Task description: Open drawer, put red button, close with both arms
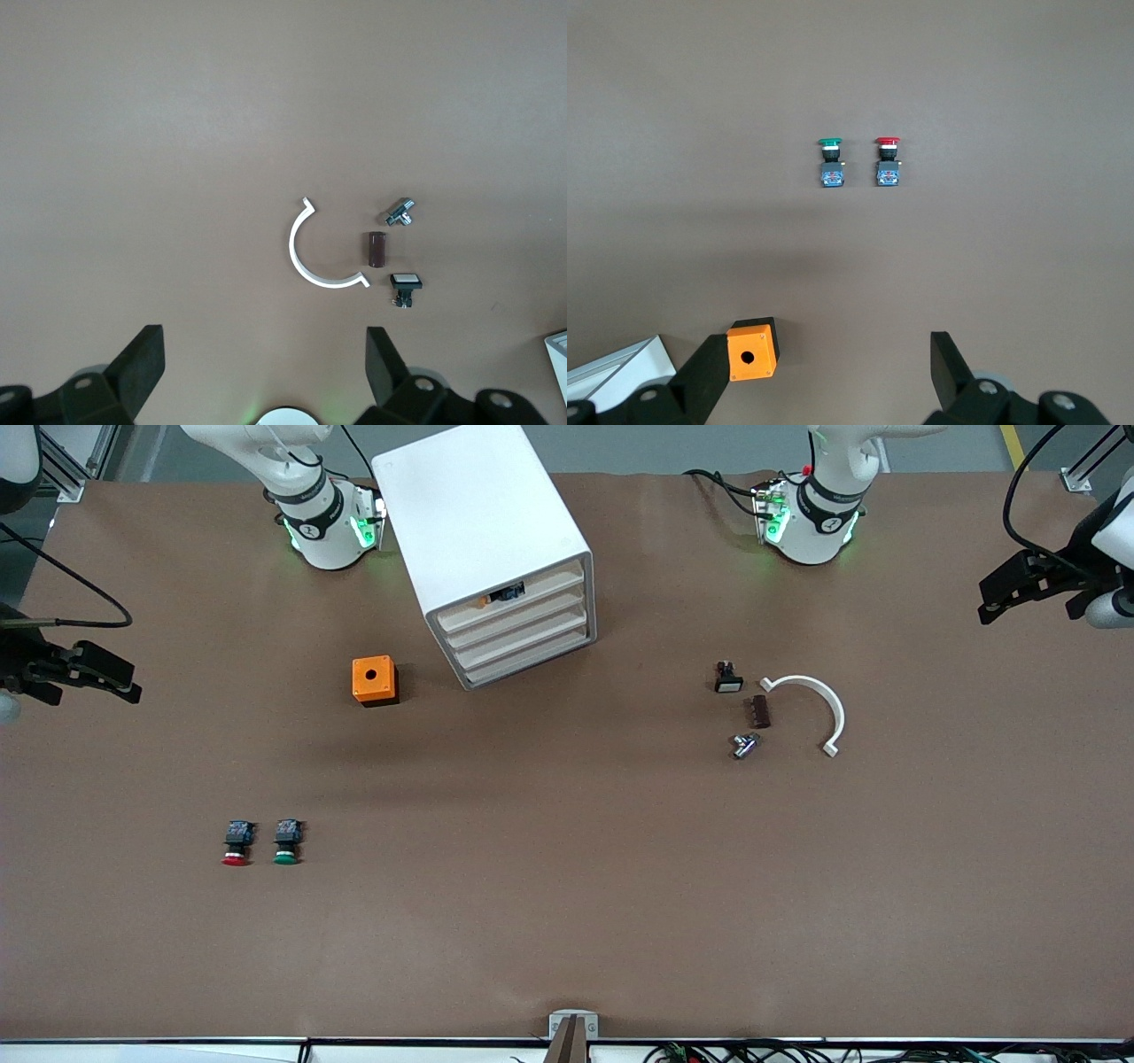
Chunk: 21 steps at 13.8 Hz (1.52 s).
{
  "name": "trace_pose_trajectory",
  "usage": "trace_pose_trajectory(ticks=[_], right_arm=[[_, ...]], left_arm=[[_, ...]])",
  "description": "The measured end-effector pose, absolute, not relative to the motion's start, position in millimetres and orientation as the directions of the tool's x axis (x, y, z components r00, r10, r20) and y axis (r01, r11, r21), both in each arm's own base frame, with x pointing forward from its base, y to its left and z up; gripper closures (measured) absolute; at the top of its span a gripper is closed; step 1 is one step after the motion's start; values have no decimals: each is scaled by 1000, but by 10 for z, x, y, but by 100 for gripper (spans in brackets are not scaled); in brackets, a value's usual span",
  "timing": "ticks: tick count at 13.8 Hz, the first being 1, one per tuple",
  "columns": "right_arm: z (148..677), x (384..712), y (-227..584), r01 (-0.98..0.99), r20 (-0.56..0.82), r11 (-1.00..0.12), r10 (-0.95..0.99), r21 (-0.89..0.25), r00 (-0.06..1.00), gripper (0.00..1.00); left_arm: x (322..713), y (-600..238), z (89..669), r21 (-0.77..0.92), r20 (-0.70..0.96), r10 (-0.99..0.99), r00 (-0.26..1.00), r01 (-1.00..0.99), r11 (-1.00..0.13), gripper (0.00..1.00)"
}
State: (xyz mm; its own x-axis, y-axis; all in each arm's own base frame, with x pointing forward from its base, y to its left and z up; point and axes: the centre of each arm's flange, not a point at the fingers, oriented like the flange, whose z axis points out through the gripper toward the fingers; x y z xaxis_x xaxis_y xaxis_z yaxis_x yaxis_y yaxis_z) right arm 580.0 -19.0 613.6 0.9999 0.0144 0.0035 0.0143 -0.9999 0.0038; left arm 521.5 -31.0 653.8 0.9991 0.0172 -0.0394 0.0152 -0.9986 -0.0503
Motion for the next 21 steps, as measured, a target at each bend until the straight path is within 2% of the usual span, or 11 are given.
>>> trace_pose_trajectory(ticks=[5, 8, 13, 16, 21], right_arm=[[6142, 5807, -194, 14, 10, -1000, 14, 6, 1000, 0], [6142, 5808, -195, 14, 11, -1000, 14, 7, 1000, 0], [6143, 5808, -228, 8, 11, -1000, 8, 8, 1000, 0], [6139, 5806, -258, 3, 9, -1000, 3, 8, 1000, 0], [5994, 5863, -304, 0, -16, -1000, -1, 29, 1000, 0]], left_arm=[[5520, -521, 5937, 31, -160, 43, 986, 49, -998, 0], [5720, -759, 5412, 42, -264, 136, 955, 152, -987, 0], [5833, -1721, 4483, -88, -408, 414, 814, 416, -905, 0], [5797, -2320, 3949, -186, -457, 591, 665, 579, -794, 0], [5698, -2849, 3349, -328, -460, 729, 506, 667, -669, 0]])
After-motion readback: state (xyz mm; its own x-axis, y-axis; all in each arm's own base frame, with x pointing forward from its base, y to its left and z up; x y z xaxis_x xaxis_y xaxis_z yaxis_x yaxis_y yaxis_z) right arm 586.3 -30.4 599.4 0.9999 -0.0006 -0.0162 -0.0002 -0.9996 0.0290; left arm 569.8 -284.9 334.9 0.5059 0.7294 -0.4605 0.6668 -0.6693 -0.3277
